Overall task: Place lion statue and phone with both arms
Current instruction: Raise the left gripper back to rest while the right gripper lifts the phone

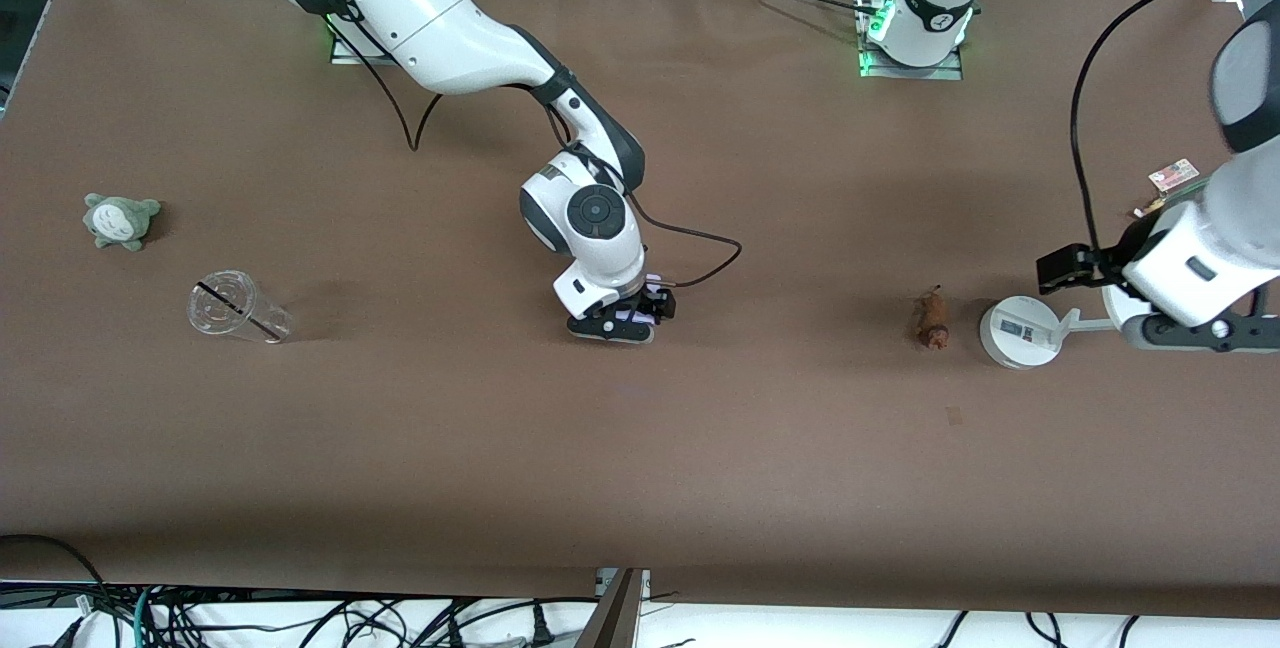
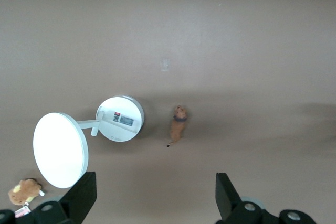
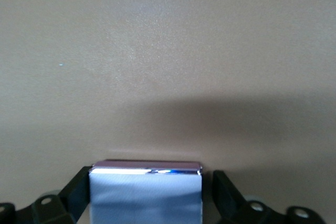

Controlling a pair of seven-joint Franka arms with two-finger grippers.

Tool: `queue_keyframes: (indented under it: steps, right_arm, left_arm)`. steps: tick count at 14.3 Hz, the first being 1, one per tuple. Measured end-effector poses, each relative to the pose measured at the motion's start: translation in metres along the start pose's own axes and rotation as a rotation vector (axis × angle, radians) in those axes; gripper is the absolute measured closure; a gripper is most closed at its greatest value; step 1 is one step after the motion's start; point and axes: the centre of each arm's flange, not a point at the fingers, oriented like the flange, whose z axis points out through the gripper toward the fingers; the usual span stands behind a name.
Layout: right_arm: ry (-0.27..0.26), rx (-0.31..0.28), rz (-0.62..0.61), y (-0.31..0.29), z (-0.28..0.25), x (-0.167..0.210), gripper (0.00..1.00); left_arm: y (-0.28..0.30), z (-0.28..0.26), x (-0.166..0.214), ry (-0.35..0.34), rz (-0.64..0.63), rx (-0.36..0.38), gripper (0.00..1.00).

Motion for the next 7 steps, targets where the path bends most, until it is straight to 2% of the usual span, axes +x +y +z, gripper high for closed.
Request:
queue_keyframes:
  steps: [3, 4, 5, 7]
  right_arm:
    - [0.003, 0.0, -0.012, -0.001, 0.0, -0.001, 0.01]
    - [0.004, 0.001, -0.015, -0.002, 0.0, -0.001, 0.03]
    - [0.006, 0.002, -0.015, -0.003, -0.003, 0.0, 0.11]
    - [0.012, 0.008, -0.016, -0.005, -0.007, 0.001, 0.14]
  left_arm:
    - [-0.009, -0.027, -0.026, 0.026, -0.04, -0.004, 0.0]
    - [-0.013, -0.03, -0.036, 0.057, -0.053, -0.007, 0.0]
    - [-0.016, -0.031, -0.047, 0.091, -0.062, -0.006, 0.0]
    - [-0.018, -0.024, -0.071, 0.087, -0.064, 0.0, 0.0]
